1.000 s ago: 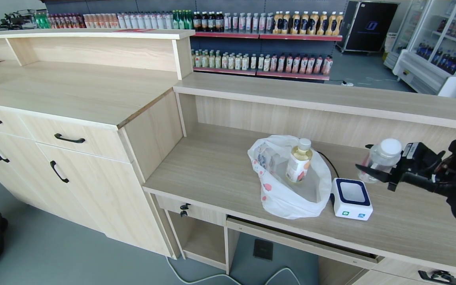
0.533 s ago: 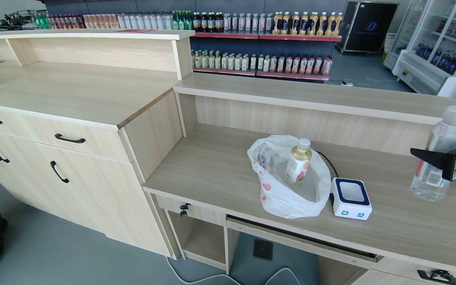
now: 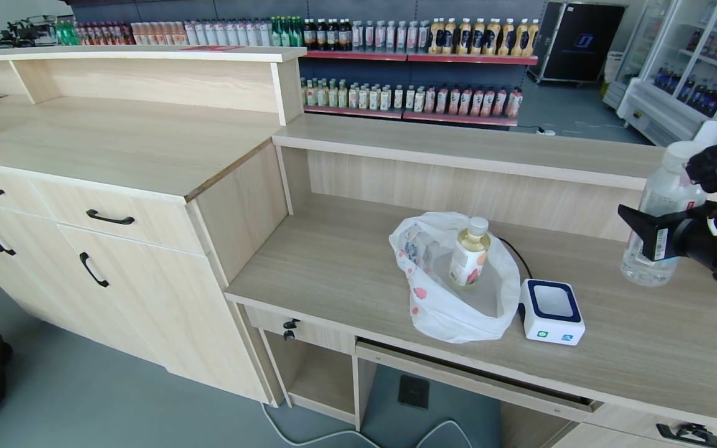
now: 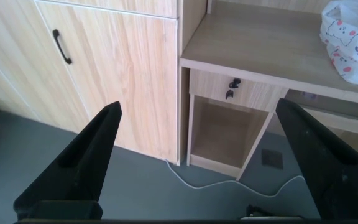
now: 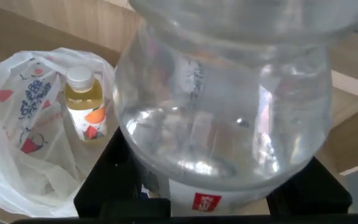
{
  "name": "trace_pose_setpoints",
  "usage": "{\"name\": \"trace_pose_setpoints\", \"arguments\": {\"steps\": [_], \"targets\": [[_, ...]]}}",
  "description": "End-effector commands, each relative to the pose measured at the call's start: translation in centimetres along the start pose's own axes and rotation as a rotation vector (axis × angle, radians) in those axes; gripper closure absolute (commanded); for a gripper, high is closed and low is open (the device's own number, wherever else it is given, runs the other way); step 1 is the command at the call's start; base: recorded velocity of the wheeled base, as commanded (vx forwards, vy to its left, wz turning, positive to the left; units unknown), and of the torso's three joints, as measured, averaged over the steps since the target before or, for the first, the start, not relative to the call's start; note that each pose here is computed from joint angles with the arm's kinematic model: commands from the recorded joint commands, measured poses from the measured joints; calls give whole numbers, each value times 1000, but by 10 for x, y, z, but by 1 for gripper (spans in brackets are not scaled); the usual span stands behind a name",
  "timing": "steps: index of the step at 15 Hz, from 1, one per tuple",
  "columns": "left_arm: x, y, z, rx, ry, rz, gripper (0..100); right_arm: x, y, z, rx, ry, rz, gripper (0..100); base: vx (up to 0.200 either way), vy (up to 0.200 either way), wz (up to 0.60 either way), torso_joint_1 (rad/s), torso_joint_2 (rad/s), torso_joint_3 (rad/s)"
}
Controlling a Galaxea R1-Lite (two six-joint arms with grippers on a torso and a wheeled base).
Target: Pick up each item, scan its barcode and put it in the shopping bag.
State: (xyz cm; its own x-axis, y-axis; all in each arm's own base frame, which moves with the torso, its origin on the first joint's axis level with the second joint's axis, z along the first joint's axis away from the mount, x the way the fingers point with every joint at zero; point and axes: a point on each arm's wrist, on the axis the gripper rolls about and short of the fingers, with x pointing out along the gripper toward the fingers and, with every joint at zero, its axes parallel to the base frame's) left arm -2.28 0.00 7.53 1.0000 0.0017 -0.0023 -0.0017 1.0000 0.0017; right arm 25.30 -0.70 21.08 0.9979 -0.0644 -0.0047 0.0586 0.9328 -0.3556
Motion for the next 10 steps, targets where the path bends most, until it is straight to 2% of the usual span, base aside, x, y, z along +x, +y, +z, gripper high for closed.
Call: {"name": "trace_pose_setpoints", "arguments": {"steps": [1, 3, 7, 9, 10], "targets": [[0, 0, 0, 0, -1, 0, 0, 2, 3, -4, -28, 1, 5, 100, 0, 0, 0, 0, 0, 0], [0, 0, 0, 0, 1, 1, 0, 9, 5, -6, -44, -28, 8, 100, 0, 0, 0, 0, 0, 0], [0, 0, 0, 0, -1, 1, 0, 31, 23, -18, -37, -75, 39, 100, 0, 0, 600, 1, 4, 6], [0, 0, 0, 0, -1, 1, 0, 38, 30, -23, -17, -73, 85, 100, 0, 0, 0, 0, 0, 0], [0, 0, 0, 0, -1, 1, 0, 49, 41, -35, 7, -63, 147, 100, 0, 0, 0, 0, 0, 0]]}}
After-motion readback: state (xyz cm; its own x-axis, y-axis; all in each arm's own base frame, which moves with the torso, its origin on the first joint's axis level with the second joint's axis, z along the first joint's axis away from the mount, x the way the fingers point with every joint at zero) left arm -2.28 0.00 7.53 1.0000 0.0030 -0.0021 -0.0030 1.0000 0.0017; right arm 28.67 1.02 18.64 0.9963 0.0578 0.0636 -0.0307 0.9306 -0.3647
